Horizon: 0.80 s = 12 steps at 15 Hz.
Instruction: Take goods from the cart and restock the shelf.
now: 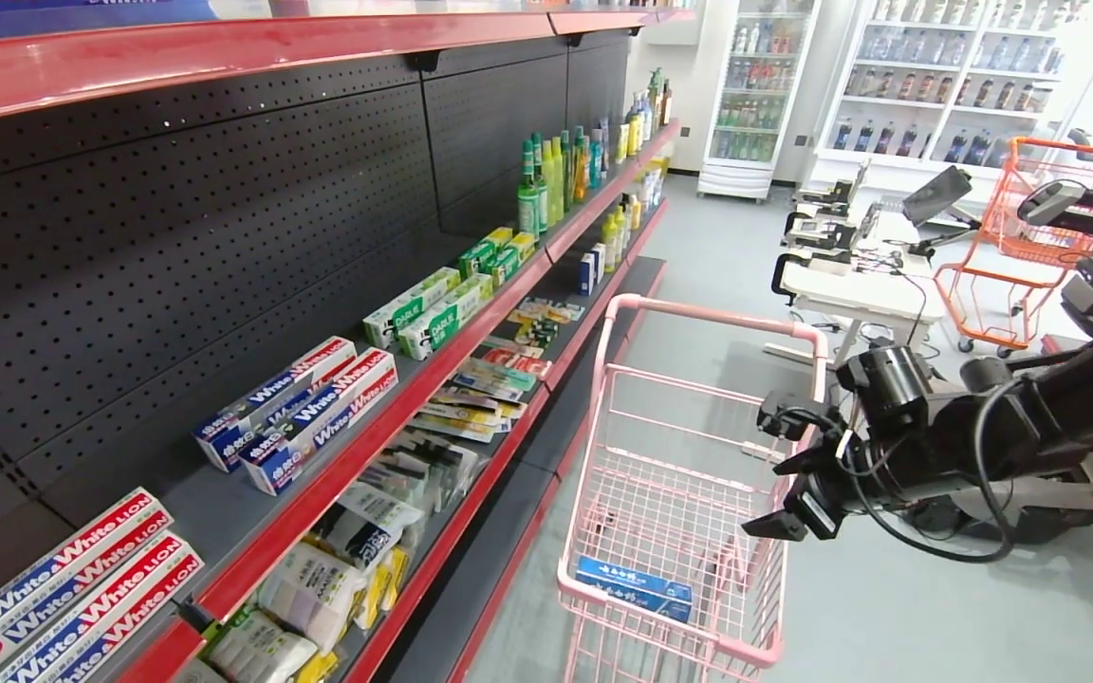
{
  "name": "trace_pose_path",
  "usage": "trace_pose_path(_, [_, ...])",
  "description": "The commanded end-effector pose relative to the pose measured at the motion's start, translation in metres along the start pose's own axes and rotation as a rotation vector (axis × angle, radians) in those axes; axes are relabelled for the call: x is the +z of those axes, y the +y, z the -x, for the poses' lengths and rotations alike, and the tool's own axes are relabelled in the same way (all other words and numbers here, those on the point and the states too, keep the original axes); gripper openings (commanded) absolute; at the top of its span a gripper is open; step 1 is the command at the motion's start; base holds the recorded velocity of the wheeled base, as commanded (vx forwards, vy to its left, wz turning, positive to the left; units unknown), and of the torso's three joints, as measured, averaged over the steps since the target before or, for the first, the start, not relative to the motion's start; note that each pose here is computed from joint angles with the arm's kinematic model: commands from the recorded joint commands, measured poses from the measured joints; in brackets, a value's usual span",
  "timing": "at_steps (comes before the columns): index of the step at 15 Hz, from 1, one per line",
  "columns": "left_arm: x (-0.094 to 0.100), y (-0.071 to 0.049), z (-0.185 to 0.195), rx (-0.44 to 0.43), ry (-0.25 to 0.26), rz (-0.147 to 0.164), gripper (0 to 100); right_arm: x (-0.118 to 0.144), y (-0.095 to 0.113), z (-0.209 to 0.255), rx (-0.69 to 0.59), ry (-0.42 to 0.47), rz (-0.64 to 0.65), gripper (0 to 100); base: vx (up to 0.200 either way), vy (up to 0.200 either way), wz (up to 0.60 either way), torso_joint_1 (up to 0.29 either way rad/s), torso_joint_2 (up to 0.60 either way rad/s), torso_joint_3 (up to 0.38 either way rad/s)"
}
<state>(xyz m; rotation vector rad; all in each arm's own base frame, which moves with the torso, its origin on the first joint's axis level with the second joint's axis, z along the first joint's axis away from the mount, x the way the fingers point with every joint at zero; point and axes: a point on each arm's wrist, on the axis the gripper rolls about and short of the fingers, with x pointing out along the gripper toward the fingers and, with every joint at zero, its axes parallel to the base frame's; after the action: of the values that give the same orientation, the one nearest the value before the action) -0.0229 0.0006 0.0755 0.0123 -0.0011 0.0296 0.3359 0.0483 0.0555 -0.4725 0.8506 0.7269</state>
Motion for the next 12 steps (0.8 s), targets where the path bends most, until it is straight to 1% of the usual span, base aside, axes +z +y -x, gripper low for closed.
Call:
trace_pose_path(1, [0.0, 0.0, 0.0, 0.003, 0.001, 0.0, 100, 0.0, -0.004, -0.027, 0.028, 0.029, 0.002, 100, 0.0, 0.0, 0.0, 0.0, 0.0, 0.0])
trace_pose_path(2, [0.0, 0.0, 0.0, 0.001, 0.001, 0.0, 100, 0.002, -0.005, -0.03, 0.027, 0.029, 0.005, 100, 0.0, 0.0, 0.0, 0.0, 0.0, 0.0])
trace_pose_path(5, [0.0, 0.0, 0.0, 0.003, 0.001, 0.0, 100, 0.008, 0.003, -0.041, 0.052, 0.031, 0.033, 100, 0.0, 0.0, 0.0, 0.0, 0.0, 0.0])
trace_pose_path(7, [0.0, 0.0, 0.0, 0.001, 0.001, 0.0, 100, 0.01, 0.005, -0.048, 0.061, 0.036, 0.042, 100, 0.0, 0.0, 0.0, 0.0, 0.0, 0.0])
trace_pose_path(12, [0.0, 0.0, 0.0, 0.001, 0.001, 0.0, 100, 0.01, 0.001, -0.058, 0.055, 0.044, 0.054, 100, 0.0, 0.0, 0.0, -0.068, 0.15, 0.073])
